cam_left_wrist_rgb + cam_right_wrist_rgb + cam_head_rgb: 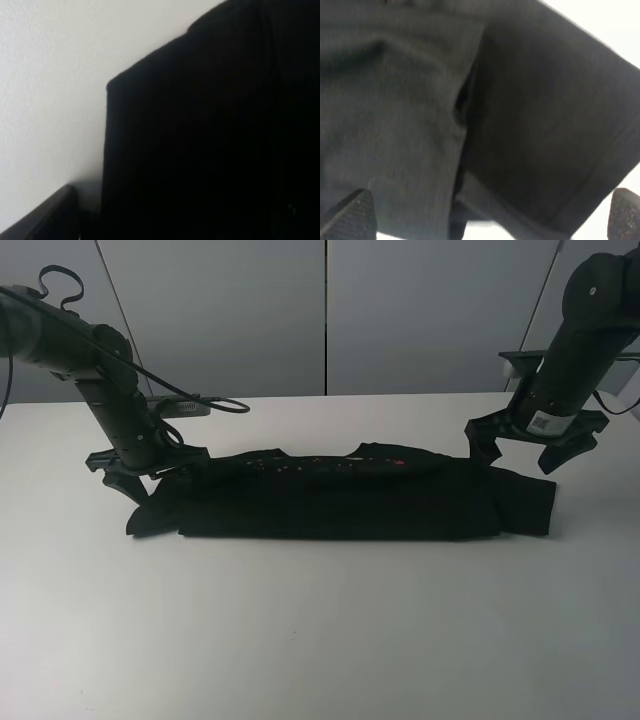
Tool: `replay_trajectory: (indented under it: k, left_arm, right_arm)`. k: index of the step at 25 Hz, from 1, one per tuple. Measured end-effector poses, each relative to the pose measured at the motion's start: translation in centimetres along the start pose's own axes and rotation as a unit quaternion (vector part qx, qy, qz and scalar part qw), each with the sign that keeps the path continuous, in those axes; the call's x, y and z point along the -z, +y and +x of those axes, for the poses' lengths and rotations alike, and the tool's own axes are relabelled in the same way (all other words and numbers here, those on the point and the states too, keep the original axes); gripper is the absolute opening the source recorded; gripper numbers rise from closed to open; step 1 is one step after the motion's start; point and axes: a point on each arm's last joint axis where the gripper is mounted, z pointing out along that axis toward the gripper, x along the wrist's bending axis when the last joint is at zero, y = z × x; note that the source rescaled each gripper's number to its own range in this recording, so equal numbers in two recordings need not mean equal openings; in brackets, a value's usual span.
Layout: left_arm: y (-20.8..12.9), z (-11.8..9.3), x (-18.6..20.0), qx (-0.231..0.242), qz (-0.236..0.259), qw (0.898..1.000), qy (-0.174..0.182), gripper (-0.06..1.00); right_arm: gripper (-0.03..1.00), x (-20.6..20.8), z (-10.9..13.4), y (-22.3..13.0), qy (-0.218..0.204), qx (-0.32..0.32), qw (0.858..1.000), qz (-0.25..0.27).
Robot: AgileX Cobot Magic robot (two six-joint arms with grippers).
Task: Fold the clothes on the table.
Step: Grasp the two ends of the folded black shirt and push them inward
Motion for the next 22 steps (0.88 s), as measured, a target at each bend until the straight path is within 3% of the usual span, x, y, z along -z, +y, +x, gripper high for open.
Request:
replay_trajectory:
  k: [12,22]
  left_arm:
    - [0.0,0.0,-0.1,0.0,0.002,1.0,0.0,0.99]
    - [0.0,0.0,-0.1,0.0,0.002,1.0,0.0,0.99]
  right_arm:
    - [1.0,-5.0,0.0,0.1,-0.003,0.009,0.999,0.054]
    - [1.0,-5.6,-0.1,0.6,-0.009,0.004,1.0,0.027]
